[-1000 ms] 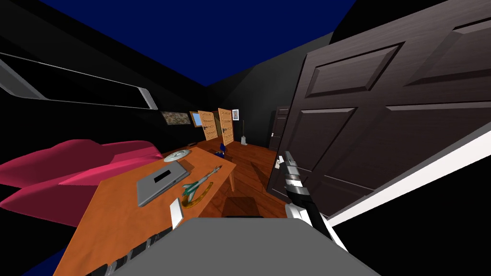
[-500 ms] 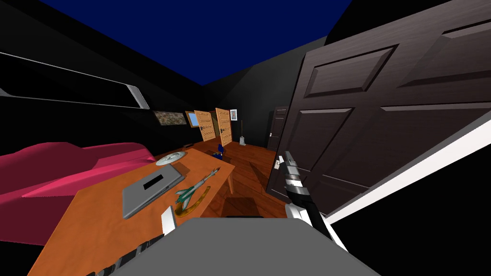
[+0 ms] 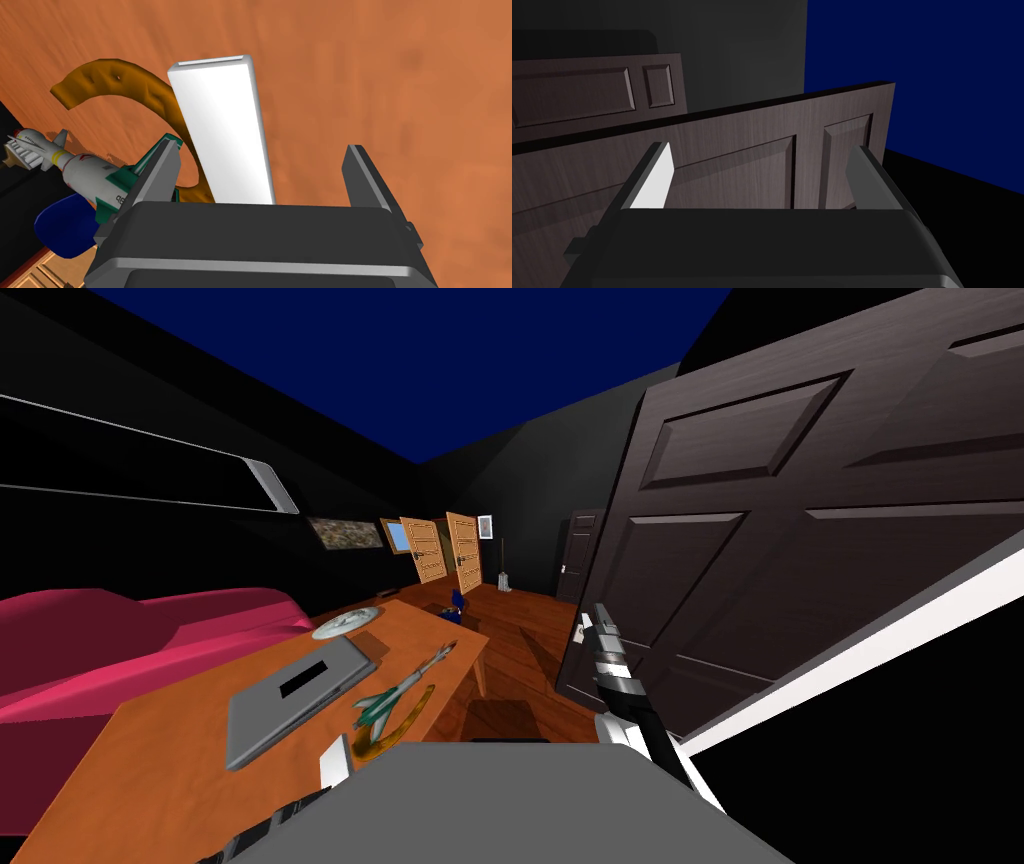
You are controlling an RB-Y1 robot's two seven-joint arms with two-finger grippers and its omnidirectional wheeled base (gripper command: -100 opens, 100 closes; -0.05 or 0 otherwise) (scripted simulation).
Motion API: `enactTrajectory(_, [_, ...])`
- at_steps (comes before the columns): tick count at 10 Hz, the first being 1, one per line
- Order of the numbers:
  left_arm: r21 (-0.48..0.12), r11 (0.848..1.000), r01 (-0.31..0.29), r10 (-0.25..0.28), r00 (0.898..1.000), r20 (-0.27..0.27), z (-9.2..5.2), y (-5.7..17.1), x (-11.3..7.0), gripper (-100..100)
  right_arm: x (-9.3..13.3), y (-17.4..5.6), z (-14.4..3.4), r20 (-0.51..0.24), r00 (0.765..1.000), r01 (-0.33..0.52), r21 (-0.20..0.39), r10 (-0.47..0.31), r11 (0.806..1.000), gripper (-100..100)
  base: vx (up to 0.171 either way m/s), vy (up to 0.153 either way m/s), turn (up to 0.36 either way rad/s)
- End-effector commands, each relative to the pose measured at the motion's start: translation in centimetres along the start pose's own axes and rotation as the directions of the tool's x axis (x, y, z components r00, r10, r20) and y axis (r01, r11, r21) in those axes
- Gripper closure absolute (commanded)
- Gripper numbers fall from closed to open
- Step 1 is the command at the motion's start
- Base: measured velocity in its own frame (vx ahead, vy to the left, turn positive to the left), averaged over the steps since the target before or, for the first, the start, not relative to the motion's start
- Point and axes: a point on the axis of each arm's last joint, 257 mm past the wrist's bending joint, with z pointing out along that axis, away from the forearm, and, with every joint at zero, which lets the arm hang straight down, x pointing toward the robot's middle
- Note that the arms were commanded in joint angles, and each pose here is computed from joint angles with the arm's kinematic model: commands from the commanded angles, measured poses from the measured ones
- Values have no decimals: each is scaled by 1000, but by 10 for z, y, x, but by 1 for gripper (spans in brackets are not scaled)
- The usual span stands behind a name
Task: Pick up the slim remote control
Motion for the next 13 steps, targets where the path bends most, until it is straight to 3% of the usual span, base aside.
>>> enactTrajectory(1, [-13, 1000, 10, -10, 1000, -3, -2, 4, -1, -100, 0, 0, 0, 0, 1000, 0, 0, 0, 1000, 0, 48, 12, -41])
enactTrajectory(2, [-62, 997, 42, -43, 999, -13, -8, 18, 0, -100, 0, 0, 0, 0, 1000, 0, 0, 0, 1000, 0, 94, 35, -144])
enactTrajectory(3, [-41, 999, 9, -10, 1000, -11, -5, 6, -8, -100, 0, 0, 0, 0, 1000, 0, 0, 0, 1000, 0, 95, 38, -50])
enactTrajectory(4, [-65, 997, 48, -48, 999, -14, -9, 20, 1, -100, 0, 0, 0, 0, 1000, 0, 0, 0, 1000, 0, 50, 18, 14])
enactTrajectory(8, [-97, 990, 98, -100, 995, -15, -16, 38, 14, -100, 0, 0, 0, 0, 1000, 0, 0, 0, 1000, 0, 0, 0, 1])
enactTrajectory(9, [-66, 997, 48, -49, 999, -14, -9, 20, 2, -100, 0, 0, 0, 0, 1000, 0, 0, 0, 1000, 0, -4, -2, 10])
enactTrajectory(11, [-66, 997, 48, -49, 999, -14, -9, 20, 2, -100, 0, 0, 0, 0, 1000, 0, 0, 0, 1000, 0, 1, 0, -5])
enactTrajectory(13, [-98, 990, 101, -101, 995, 3, -21, 36, 2, -100, 0, 0, 0, 0, 1000, 0, 0, 0, 1000, 0, -120, -6, -152])
